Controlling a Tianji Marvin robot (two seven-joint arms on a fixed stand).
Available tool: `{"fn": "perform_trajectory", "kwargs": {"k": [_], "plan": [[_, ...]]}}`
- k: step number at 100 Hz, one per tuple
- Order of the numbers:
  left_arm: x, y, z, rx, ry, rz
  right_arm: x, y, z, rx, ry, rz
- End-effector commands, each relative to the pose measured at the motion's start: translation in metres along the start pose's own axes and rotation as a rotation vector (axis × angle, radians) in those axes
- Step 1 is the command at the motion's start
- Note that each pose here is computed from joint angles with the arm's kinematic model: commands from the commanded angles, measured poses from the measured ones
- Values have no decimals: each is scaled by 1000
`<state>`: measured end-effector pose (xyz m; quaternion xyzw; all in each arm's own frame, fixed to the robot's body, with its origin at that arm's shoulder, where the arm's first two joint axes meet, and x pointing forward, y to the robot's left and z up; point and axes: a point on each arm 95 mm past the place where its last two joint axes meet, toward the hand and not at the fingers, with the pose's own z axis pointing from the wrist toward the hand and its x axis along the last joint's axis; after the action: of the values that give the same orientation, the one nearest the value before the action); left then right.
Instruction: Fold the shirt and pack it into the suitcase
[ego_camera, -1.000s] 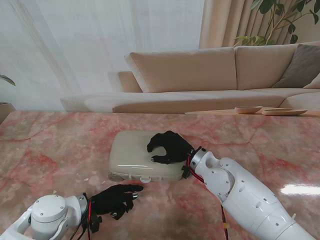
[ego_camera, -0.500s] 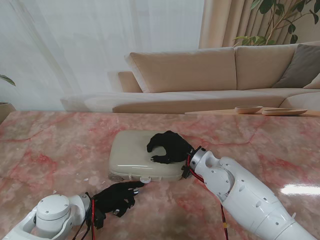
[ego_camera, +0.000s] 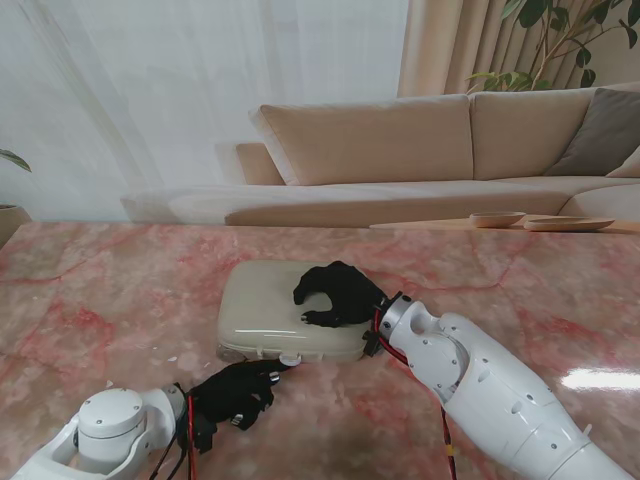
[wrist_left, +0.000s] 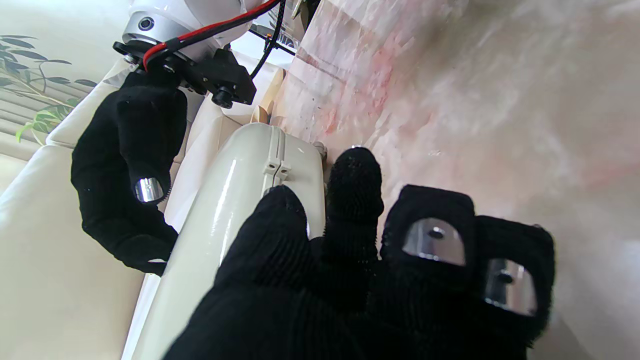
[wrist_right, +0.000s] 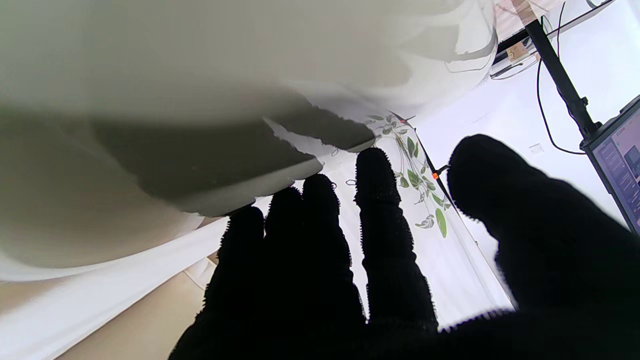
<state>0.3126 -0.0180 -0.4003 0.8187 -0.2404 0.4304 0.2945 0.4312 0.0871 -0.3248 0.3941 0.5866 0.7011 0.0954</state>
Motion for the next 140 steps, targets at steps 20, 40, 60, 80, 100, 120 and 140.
{"fn": "perform_trajectory", "kwargs": {"k": [20, 40, 60, 80, 100, 120, 140], "plan": [[-2, 1, 0, -9, -3, 6, -14, -39, -16, 116, -61, 29], [-2, 0, -5, -26, -4, 23, -15, -40, -17, 120, -59, 28], [-1, 1, -9, -22, -2, 37, -15, -40, -16, 124, -59, 30], [1, 1, -10, -28, 11, 40, -15, -41, -16, 128, -59, 30], [4, 2, -9, -31, 19, 53, -15, -41, -16, 133, -62, 30], [7, 2, -7, -30, 40, 42, -16, -42, -16, 138, -61, 31], [12, 5, -7, -36, 64, 59, -17, -43, -16, 145, -64, 35]]}}
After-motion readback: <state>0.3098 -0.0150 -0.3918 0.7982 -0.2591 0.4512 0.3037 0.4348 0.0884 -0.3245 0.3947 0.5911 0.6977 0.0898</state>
